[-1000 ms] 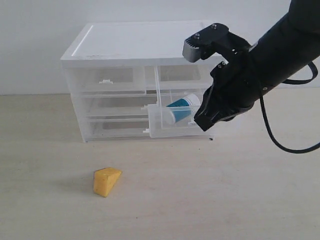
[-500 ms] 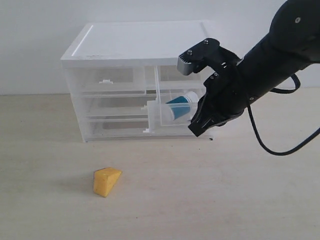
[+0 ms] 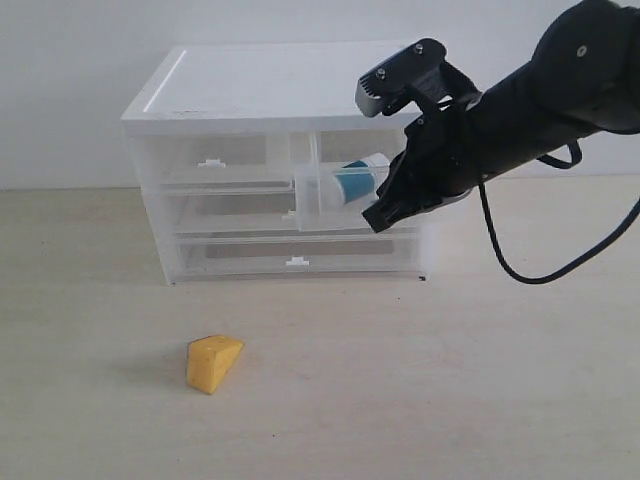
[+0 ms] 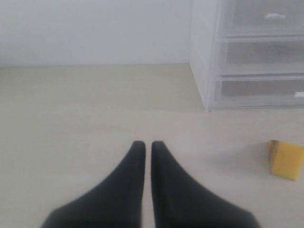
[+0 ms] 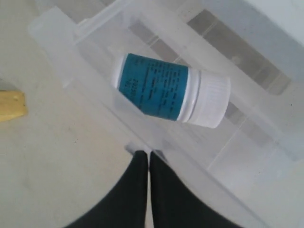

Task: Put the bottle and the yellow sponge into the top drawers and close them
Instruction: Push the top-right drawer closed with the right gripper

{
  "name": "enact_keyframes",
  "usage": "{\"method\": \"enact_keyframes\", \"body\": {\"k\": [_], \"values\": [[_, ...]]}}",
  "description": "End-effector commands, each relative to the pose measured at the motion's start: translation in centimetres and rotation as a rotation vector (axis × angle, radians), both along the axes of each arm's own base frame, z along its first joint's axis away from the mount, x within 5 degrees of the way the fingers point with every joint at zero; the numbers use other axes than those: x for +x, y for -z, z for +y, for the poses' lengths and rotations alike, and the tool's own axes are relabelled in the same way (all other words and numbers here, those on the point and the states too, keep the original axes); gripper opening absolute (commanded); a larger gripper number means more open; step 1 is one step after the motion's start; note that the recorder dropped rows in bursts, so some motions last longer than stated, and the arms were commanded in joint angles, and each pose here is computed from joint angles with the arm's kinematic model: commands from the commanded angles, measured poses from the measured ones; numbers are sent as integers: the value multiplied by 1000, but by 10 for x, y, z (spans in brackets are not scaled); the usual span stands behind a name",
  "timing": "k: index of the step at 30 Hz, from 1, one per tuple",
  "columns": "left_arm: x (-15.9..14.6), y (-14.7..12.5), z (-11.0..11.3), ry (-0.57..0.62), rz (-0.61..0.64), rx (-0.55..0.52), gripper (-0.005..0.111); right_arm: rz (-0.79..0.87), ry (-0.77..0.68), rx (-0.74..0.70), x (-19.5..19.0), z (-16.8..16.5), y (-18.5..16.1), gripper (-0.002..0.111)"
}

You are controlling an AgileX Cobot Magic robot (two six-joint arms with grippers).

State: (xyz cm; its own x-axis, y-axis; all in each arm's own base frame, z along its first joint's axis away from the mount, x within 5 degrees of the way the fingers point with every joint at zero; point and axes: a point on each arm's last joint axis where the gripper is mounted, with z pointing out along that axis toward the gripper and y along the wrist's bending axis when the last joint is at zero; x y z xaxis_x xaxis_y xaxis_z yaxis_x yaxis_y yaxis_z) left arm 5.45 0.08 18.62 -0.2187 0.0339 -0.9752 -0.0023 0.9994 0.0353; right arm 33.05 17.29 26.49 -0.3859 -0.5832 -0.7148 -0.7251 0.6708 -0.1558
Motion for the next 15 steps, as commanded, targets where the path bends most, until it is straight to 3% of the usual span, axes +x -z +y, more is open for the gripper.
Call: {"method": "enact_keyframes", "body": {"k": [1, 15], "values": [[0, 1, 0, -3, -1, -2, 4, -66, 42, 6, 15, 2, 10, 0], [0, 1, 0, -3, -1, -2, 4, -321, 185, 57, 45, 1, 16, 0]]}}
